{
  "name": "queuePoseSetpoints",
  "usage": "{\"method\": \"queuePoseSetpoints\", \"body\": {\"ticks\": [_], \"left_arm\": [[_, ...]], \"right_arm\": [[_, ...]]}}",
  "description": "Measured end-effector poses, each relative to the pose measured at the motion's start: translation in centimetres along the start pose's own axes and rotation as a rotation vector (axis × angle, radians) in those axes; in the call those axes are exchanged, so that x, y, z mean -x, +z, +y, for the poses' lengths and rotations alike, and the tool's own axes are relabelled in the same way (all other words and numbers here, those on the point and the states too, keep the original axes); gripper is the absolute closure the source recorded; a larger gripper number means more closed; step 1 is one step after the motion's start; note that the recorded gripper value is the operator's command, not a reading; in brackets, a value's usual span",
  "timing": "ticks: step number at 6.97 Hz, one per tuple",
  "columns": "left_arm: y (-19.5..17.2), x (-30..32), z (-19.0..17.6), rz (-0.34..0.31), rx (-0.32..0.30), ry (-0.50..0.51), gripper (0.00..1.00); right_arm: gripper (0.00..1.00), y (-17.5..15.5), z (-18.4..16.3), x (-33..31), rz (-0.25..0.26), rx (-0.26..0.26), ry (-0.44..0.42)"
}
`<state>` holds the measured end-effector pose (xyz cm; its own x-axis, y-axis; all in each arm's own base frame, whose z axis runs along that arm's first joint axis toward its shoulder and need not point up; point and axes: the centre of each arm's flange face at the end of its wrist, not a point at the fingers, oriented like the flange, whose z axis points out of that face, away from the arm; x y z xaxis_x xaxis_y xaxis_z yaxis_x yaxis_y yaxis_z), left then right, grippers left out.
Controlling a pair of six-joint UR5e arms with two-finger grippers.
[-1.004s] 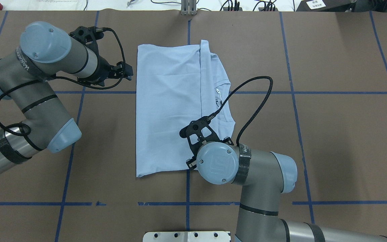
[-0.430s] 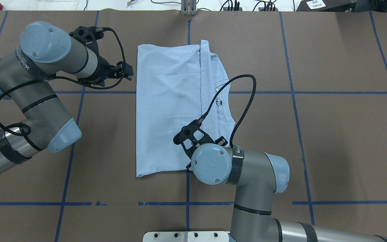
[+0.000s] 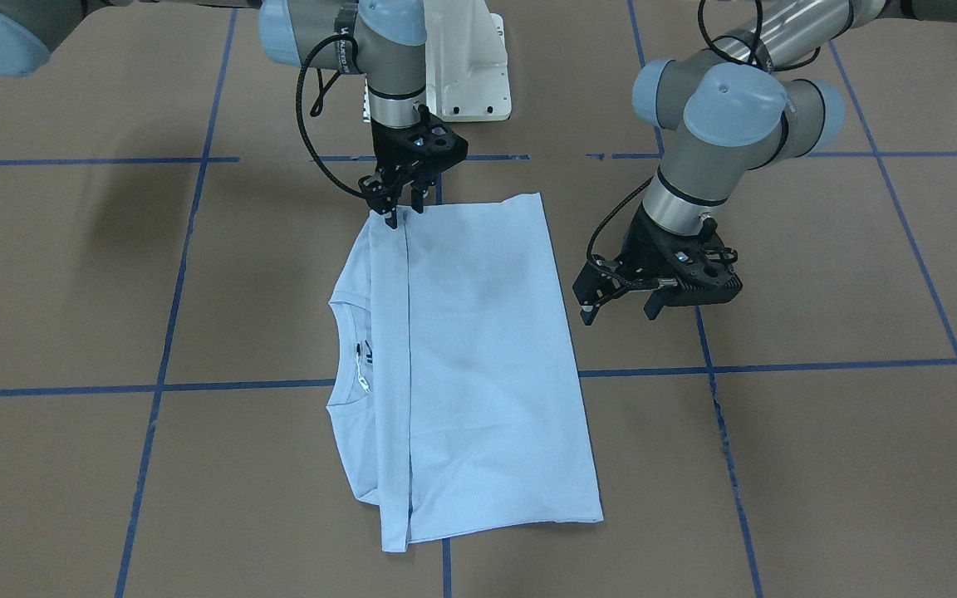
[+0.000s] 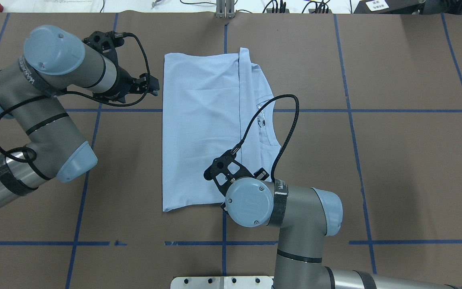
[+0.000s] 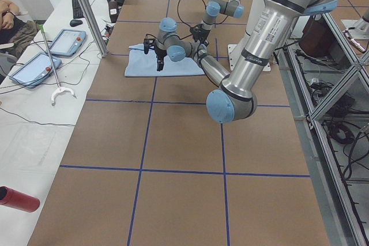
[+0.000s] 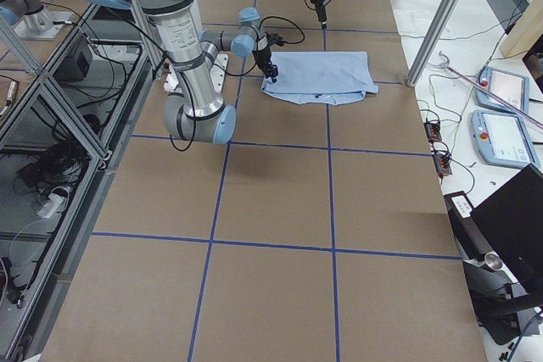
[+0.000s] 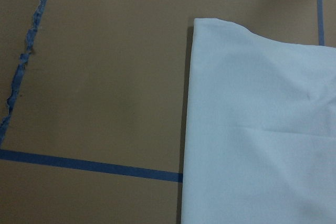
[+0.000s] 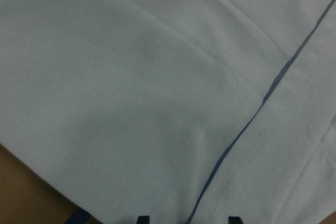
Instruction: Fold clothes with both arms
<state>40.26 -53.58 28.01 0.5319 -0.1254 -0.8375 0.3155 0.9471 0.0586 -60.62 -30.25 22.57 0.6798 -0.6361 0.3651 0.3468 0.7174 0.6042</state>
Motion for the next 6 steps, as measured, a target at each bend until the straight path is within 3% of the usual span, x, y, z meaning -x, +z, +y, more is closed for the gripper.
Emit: {"method": "queuePoseSetpoints", "body": {"ticks": [1, 3, 5, 6], "left_arm": [[0.0, 0.0, 0.0, 0.000, 0.000, 0.000, 0.00], [0.0, 0.0, 0.0, 0.001, 0.000, 0.000, 0.00], [-0.1, -0.1, 0.0, 0.002, 0.000, 0.000, 0.00], [0.0, -0.1, 0.0, 0.002, 0.000, 0.000, 0.00]], "right_arm": [[0.71, 0.1, 0.3, 0.2, 0.000, 0.005, -0.004], [0.71, 0.4, 0.4, -0.2, 0.006, 0.008, -0.005], [0.98, 0.5, 0.3, -0.7, 0.014, 0.010, -0.005], [1.00, 0.6, 0.4, -0.8, 0.016, 0.012, -0.005]]}}
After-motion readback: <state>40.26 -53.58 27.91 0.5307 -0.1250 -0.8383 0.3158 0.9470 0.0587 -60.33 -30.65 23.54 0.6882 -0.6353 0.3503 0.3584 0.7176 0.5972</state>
